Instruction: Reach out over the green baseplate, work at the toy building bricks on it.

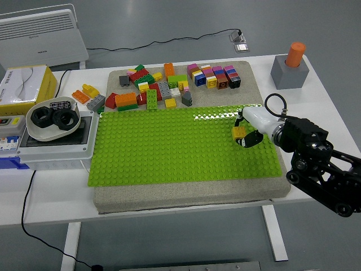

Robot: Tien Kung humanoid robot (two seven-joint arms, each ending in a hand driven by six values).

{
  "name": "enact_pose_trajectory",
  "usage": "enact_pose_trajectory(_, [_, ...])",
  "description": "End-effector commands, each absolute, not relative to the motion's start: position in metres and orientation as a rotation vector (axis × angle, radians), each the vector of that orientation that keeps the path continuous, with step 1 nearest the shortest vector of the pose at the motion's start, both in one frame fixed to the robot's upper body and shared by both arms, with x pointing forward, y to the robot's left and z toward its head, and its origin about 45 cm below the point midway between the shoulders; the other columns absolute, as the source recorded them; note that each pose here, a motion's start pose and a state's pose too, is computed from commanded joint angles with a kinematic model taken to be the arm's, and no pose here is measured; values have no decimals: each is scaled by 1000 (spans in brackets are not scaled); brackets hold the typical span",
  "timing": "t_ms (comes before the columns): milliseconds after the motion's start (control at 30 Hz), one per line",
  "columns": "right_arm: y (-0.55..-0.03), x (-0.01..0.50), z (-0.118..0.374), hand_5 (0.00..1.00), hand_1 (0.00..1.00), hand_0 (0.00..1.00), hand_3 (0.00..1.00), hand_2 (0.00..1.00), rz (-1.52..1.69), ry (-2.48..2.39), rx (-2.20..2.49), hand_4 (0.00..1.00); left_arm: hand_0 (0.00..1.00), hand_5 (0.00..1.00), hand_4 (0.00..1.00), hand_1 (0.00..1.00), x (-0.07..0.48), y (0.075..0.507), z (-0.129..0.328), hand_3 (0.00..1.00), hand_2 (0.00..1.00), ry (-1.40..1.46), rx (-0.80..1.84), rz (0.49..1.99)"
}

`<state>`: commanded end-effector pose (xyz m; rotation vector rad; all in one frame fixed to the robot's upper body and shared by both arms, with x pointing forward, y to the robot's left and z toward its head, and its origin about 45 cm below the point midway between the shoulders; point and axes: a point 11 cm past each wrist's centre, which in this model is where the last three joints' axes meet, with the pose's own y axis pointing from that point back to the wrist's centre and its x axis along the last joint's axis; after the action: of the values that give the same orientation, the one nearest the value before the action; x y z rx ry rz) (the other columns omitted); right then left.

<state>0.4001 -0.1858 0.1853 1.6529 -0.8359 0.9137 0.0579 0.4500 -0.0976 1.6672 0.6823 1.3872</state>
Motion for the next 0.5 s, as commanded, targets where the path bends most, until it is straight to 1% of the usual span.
enact_pose_trajectory(133, [-173, 409, 183, 185, 743, 793, 423, 750, 931, -839, 1672, 703, 699, 428, 562, 609, 59, 451, -97, 534, 516, 679, 1666, 1389])
enact_pose_trajectory(300, [-171, 421, 181, 184, 735, 792, 438, 749, 958, -841, 1653, 702, 699, 429, 565, 609, 61, 452, -97, 535, 517, 673, 1664, 1392])
enact_pose_trajectory(500, [-159, 421, 179, 187, 738, 791, 457, 751, 984, -820, 1672, 707, 699, 429, 566, 608, 62, 452, -96, 534, 515, 669, 1662, 1395])
